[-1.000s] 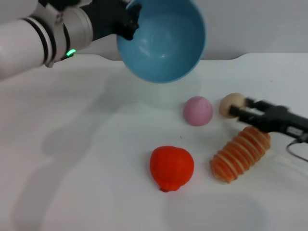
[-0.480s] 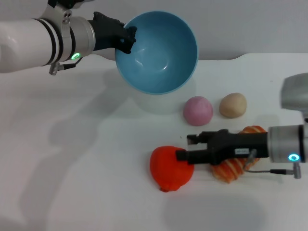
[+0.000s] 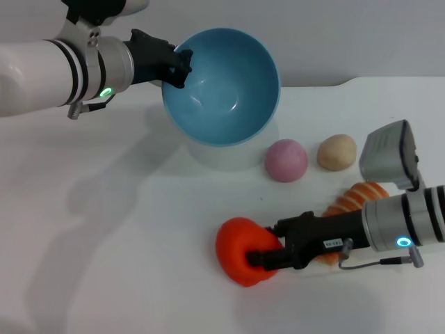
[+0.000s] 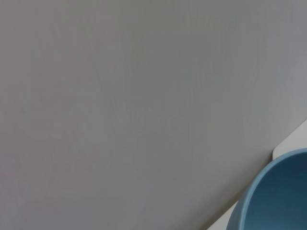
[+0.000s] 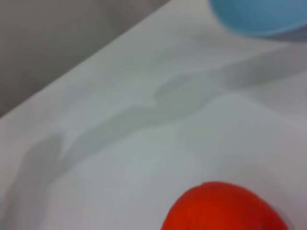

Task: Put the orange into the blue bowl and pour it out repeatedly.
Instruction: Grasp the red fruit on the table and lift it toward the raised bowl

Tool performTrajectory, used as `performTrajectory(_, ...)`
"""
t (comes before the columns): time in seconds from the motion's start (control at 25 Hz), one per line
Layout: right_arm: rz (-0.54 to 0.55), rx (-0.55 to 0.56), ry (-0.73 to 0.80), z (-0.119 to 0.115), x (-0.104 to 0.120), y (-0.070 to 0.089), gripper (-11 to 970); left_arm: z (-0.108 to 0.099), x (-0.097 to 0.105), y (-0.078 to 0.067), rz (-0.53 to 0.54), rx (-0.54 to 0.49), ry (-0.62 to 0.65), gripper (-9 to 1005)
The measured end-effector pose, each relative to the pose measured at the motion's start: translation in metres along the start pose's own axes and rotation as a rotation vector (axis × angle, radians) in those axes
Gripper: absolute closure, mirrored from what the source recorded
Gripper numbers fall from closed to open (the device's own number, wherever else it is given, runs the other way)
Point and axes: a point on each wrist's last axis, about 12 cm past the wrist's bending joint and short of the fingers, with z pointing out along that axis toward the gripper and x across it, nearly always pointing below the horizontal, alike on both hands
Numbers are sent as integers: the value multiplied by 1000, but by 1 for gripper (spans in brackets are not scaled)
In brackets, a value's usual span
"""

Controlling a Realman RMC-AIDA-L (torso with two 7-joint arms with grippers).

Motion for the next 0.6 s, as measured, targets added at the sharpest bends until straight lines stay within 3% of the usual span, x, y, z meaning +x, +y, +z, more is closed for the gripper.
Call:
performTrajectory(0.16, -26, 9, 9, 0, -3, -1, 374, 0, 1, 0, 2, 1, 4, 997)
performTrajectory(0.6, -35, 9, -32, -2, -8, -1, 634, 1, 3, -1, 7, 4, 12, 997)
